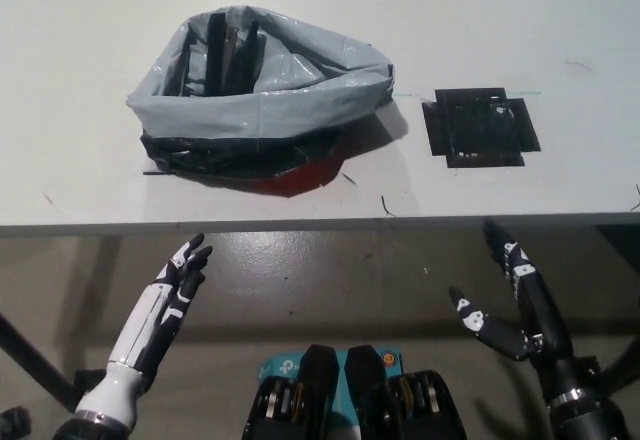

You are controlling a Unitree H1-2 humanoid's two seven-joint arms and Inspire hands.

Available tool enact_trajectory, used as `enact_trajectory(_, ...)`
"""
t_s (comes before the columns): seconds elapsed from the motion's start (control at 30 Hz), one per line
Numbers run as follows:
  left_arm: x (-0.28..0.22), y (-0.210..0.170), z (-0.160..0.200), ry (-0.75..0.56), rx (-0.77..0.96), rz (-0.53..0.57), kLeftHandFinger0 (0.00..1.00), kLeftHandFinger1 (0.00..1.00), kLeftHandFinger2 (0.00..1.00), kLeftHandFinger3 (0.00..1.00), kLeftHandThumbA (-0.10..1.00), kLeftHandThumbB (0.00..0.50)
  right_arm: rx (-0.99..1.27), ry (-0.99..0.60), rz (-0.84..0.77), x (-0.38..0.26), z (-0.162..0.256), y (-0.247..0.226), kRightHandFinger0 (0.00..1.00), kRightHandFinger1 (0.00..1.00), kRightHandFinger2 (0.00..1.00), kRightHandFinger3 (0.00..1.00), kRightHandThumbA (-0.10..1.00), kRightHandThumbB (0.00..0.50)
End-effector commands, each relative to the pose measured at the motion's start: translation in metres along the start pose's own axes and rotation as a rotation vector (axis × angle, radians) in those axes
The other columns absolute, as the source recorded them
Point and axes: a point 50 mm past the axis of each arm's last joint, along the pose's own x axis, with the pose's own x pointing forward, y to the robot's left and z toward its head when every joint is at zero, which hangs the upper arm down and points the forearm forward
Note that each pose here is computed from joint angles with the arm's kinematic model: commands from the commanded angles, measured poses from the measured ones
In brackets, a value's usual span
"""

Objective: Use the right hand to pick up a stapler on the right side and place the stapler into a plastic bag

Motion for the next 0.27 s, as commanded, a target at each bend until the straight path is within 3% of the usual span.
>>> enact_trajectory(0.0, -0.005, 0.006, 0.013, -0.07, -0.034, 0.031, 1.0, 1.0, 1.0, 1.0, 0.97, 0.042, -0.024, -0.195, -0.097, 0.007, 0.01, -0.008, 1.0, 1.0, 1.0, 1.0, 0.6, 0.186)
enact_trajectory(0.23, -0.031, 0.005, -0.003, -0.017, -0.036, 0.036, 1.0, 1.0, 1.0, 1.0, 0.99, 0.047, -0.032, -0.165, -0.068, -0.016, -0.002, 0.002, 1.0, 1.0, 1.0, 1.0, 0.57, 0.194)
